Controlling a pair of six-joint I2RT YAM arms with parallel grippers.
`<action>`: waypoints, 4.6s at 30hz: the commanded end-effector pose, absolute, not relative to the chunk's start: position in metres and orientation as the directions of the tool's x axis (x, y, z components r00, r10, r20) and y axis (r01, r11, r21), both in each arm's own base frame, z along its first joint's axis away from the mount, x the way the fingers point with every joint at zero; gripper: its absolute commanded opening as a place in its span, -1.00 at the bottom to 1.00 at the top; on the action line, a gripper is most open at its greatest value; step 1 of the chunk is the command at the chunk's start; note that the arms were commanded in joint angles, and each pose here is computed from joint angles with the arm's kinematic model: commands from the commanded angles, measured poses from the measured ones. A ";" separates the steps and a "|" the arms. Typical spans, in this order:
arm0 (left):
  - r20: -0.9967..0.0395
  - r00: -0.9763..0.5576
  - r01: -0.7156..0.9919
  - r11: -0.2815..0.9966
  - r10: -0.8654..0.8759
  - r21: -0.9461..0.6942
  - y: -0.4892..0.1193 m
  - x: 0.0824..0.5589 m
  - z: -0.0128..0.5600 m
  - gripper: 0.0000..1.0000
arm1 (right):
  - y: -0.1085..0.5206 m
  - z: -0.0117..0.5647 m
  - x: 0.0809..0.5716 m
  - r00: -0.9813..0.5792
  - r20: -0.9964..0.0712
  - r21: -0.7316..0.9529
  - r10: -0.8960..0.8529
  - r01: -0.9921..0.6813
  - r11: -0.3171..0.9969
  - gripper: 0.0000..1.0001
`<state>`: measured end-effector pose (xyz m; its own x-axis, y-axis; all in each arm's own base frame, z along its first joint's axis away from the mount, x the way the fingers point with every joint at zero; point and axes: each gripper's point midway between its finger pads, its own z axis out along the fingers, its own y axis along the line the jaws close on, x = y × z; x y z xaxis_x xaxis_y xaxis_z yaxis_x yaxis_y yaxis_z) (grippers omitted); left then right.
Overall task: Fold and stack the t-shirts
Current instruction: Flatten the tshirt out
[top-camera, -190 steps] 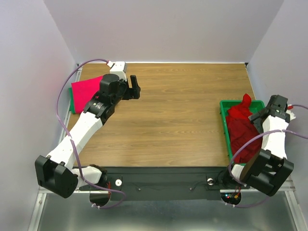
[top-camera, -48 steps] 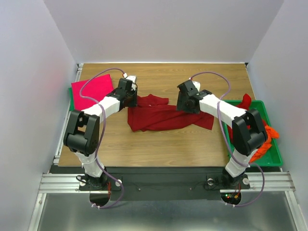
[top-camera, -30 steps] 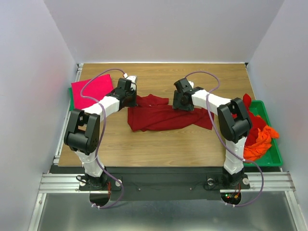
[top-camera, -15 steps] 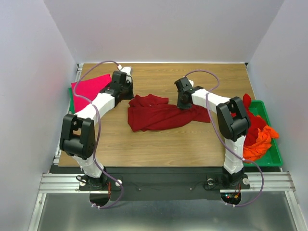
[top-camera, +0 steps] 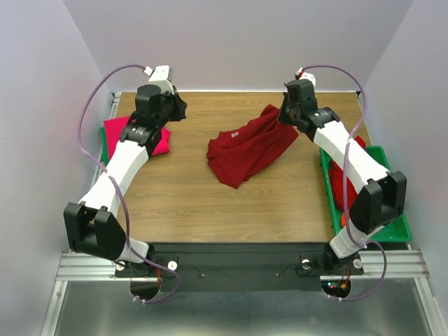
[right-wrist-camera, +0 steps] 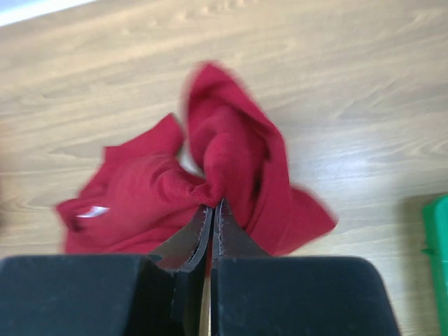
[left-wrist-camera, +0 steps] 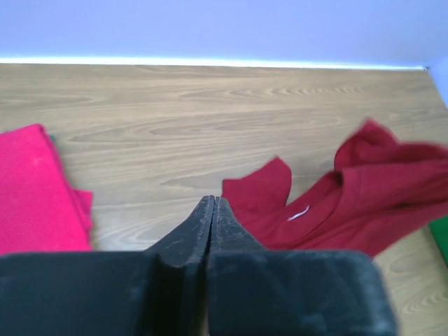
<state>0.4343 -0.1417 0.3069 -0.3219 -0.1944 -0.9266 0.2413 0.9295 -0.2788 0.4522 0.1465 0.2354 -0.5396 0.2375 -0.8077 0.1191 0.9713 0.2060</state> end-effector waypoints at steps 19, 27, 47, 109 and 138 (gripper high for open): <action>-0.748 -0.664 0.481 0.757 -0.014 -0.441 -0.249 0.435 0.133 0.31 | 0.155 0.152 0.439 -0.688 -0.685 0.190 0.241 0.151 0.970 -0.99; -0.721 -0.692 0.475 0.765 0.019 -0.435 -0.258 0.433 0.112 0.24 | 0.154 0.146 0.439 -0.696 -0.677 0.183 0.241 0.159 0.970 -0.99; -0.773 -0.634 0.474 0.786 -0.010 -0.398 -0.254 0.442 0.160 -1.00 | 0.138 0.195 0.444 -0.594 -0.763 0.174 0.253 0.188 0.967 -0.99; -0.582 -0.802 0.410 0.834 0.137 -0.369 -0.200 0.349 0.101 0.57 | 0.122 0.229 0.442 -0.589 -0.746 0.290 0.310 0.132 0.948 0.99; -0.446 -0.851 0.346 0.935 0.277 -0.078 -0.211 0.323 0.023 0.21 | 0.107 0.178 0.359 -0.649 -0.647 0.343 0.401 0.222 0.913 0.98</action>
